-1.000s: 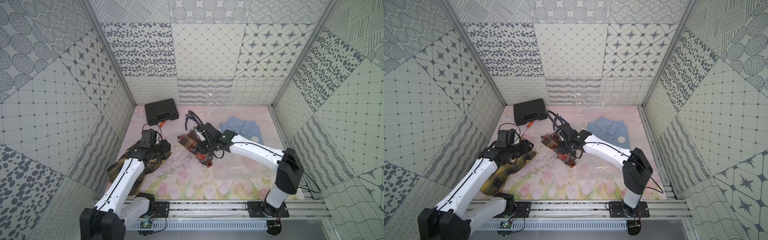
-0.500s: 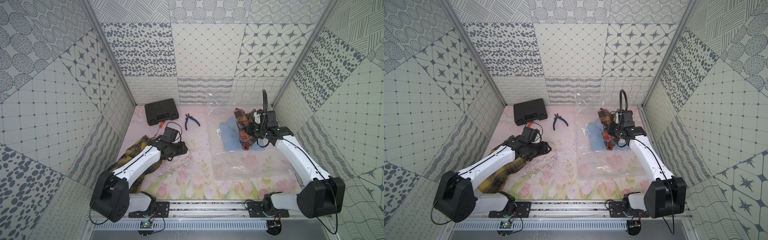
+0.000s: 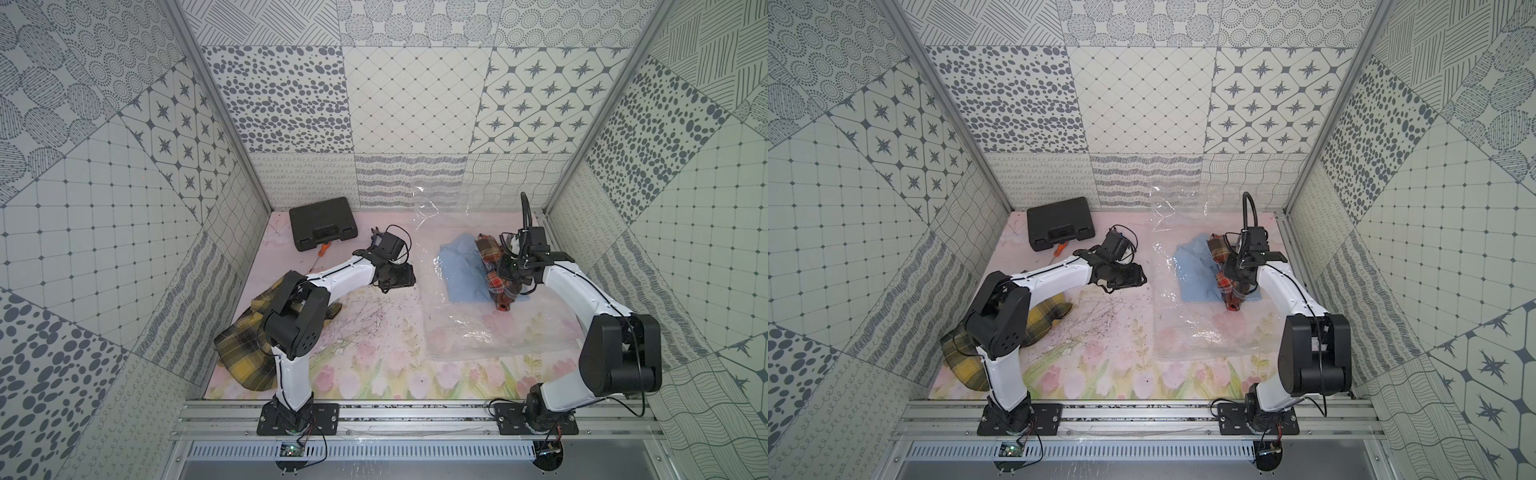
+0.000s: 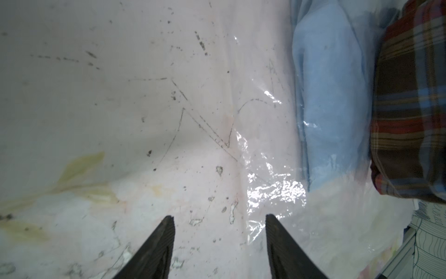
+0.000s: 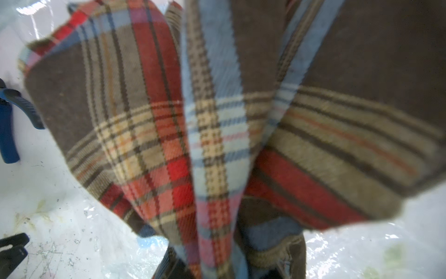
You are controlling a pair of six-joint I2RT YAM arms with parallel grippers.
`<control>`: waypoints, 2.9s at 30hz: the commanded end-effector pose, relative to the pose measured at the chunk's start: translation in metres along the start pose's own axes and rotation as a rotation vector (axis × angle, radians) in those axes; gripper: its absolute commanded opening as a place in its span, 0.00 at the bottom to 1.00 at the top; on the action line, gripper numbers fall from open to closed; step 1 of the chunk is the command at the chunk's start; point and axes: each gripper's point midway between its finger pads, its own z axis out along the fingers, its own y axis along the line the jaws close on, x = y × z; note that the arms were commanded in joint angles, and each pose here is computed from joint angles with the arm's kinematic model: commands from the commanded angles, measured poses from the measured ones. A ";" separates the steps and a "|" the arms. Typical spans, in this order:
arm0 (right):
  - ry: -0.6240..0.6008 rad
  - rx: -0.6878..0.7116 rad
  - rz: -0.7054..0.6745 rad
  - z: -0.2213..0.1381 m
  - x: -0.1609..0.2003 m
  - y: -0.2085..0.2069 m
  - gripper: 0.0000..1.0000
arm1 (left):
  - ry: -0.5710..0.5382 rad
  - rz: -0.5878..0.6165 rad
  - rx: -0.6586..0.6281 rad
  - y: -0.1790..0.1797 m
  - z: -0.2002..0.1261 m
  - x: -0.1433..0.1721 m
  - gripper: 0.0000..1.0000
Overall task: Place the folded shirt into the vacuum bag
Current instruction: Adjust the vacuum bag at the center of the board, then open the vacuum bag at the center of the board.
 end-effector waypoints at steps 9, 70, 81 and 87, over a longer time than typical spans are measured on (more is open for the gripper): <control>0.029 0.008 -0.012 0.027 0.013 -0.008 0.00 | 0.088 0.033 0.053 -0.029 0.067 -0.003 0.56; -0.038 -0.271 -0.064 -0.089 0.034 0.063 0.00 | 0.093 0.861 -0.099 -0.078 -0.069 0.162 0.63; -0.039 -0.265 -0.042 -0.091 0.038 0.052 0.00 | 0.249 1.049 -0.164 -0.077 -0.020 0.204 0.65; -0.035 -0.256 -0.039 -0.089 0.042 0.047 0.00 | 0.259 1.161 -0.241 -0.071 -0.001 0.201 0.62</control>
